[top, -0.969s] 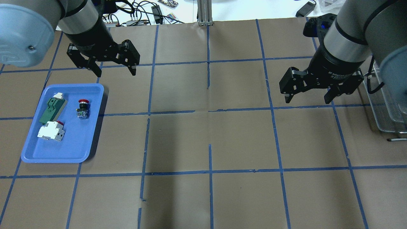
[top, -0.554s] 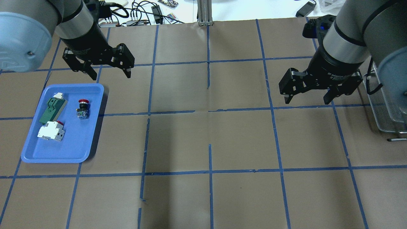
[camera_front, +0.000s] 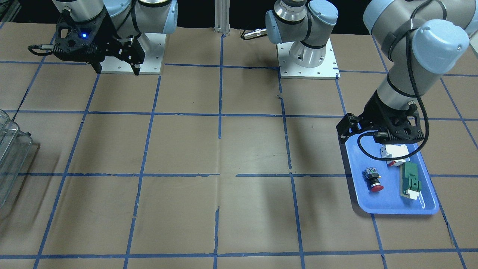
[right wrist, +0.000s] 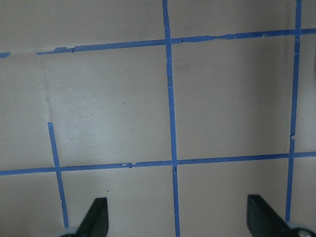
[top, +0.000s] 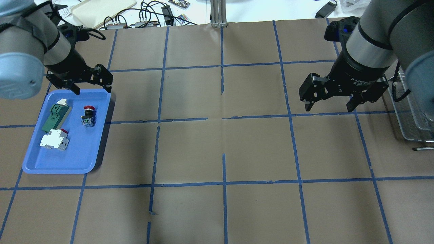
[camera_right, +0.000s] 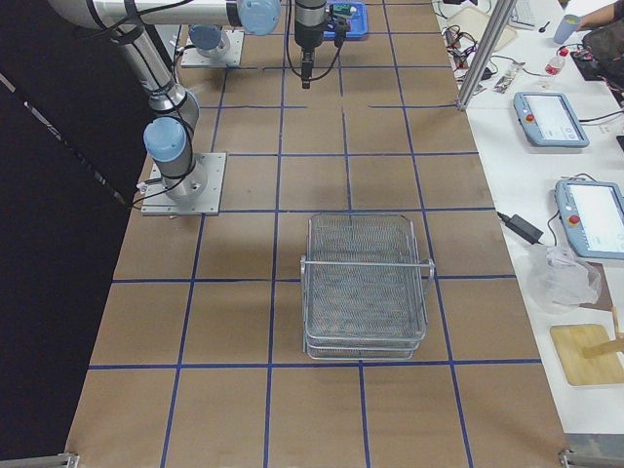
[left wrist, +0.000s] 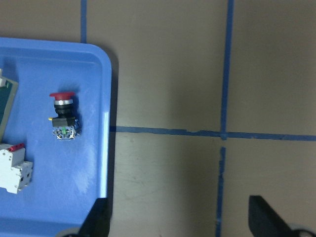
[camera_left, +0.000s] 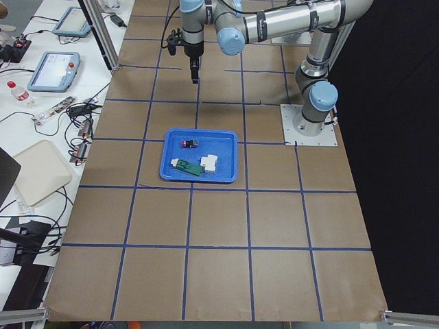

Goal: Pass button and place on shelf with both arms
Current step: 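Lower the left gripper onto the red push button and close on its base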

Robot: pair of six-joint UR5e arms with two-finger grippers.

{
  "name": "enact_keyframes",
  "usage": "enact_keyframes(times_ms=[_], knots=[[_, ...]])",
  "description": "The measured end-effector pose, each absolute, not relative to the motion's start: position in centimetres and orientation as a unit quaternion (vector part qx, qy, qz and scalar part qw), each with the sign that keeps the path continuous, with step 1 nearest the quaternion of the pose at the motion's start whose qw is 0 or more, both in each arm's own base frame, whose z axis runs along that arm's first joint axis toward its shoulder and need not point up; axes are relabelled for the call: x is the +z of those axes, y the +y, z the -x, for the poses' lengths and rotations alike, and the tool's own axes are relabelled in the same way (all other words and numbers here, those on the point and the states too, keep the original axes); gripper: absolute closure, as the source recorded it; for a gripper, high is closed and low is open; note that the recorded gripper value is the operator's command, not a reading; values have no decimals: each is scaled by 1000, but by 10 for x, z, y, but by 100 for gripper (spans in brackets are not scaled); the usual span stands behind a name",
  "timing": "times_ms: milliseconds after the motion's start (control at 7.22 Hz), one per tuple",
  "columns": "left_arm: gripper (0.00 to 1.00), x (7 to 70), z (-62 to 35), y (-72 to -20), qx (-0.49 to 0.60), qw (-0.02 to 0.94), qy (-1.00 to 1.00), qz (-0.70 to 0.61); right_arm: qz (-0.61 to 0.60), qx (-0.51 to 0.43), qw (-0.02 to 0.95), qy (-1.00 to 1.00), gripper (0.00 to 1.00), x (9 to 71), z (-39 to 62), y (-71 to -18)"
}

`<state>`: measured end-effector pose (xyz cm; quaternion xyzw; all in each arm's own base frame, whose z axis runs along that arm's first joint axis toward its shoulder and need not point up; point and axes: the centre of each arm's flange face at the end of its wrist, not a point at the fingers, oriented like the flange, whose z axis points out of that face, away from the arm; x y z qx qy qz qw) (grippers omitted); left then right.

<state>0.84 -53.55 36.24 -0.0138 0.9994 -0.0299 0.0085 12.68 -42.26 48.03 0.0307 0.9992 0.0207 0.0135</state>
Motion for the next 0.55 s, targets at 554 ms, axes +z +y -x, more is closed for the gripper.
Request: enact_keyframes(times_ms=[554], knots=[[0,258,-93,-513,-74,35,996,-37,-34,18,18,999,0,481,-125,-424]])
